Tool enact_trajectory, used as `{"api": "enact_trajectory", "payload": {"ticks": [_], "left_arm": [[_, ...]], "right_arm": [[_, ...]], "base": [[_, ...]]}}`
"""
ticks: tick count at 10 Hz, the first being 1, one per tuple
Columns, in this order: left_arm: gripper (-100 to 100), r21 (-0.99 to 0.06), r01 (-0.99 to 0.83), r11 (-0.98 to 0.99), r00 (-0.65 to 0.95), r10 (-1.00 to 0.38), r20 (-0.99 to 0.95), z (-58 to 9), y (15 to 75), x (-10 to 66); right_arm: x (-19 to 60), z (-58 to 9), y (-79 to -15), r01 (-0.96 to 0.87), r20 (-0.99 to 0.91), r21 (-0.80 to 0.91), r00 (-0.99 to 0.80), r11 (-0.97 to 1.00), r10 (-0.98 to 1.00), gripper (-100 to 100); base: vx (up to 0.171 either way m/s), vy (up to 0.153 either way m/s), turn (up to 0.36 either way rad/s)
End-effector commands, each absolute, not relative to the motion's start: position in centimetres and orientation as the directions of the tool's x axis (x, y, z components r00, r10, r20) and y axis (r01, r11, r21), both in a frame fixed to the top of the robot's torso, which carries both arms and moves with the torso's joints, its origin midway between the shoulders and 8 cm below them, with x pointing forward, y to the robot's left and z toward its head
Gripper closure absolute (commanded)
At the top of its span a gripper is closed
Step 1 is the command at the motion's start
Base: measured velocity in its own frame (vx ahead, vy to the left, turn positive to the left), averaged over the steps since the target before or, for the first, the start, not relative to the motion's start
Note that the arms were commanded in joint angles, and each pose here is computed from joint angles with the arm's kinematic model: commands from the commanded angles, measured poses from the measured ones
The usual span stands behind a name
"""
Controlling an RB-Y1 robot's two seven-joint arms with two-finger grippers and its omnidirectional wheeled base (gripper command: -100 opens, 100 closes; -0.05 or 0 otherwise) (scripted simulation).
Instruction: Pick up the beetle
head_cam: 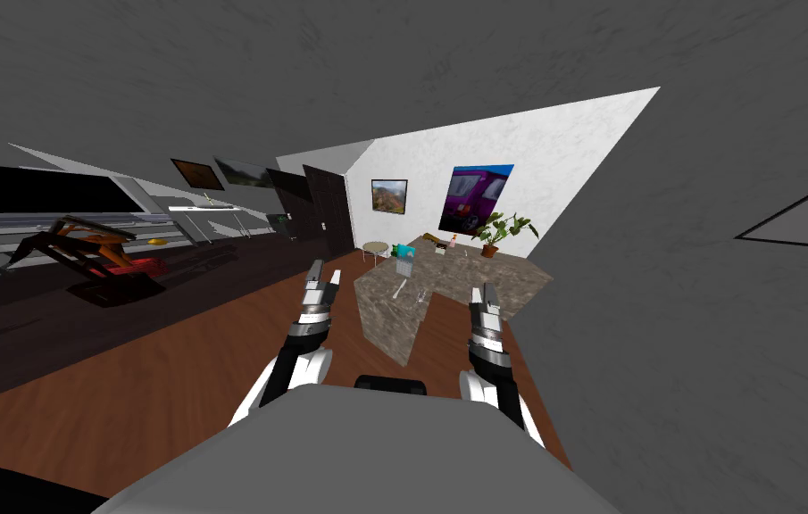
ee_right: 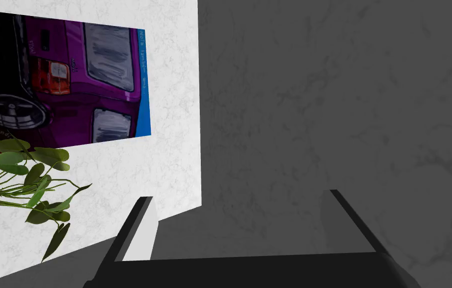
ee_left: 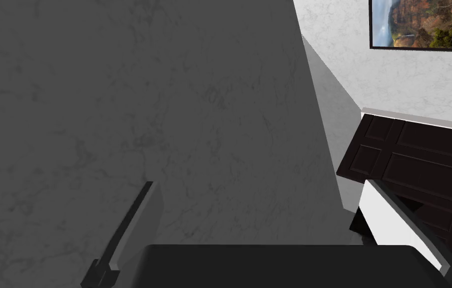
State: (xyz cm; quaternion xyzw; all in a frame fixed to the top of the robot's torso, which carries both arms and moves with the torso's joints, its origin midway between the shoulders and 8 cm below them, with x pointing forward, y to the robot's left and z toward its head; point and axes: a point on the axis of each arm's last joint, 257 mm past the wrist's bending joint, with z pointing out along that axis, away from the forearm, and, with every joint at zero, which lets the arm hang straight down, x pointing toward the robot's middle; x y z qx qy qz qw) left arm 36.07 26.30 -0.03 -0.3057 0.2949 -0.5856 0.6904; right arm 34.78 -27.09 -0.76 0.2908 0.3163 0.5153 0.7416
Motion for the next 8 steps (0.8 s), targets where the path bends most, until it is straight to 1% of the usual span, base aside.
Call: {"api": "enact_trajectory", "payload": {"ticks": [1, 7, 8], "left_arm": [[0, -0.768, 0.628, 0.127, 0.140, -0.989, -0.049, 0.0, 26.3, 36.1], [0, -0.768, 0.628, 0.127, 0.140, -0.989, -0.049, 0.0, 26.3, 36.1], [0, -0.767, 0.628, 0.127, 0.140, -0.989, -0.049, 0.0, 26.3, 36.1]], "right_arm": [[35.0, -0.6, -26.7, -0.577, -0.210, 0.751, 0.254, 0.322, 0.944, -100], [36.8, 0.2, -25.5, -0.527, -0.405, 0.715, 0.223, 0.459, 0.887, -100], [37.0, 0.0, -25.5, -0.518, -0.407, 0.721, 0.221, 0.460, 0.886, -100]], "base": [[-0.003, 0.008, -0.032], [-0.009, 0.031, -0.049], [-0.005, 0.028, -0.011]]}}
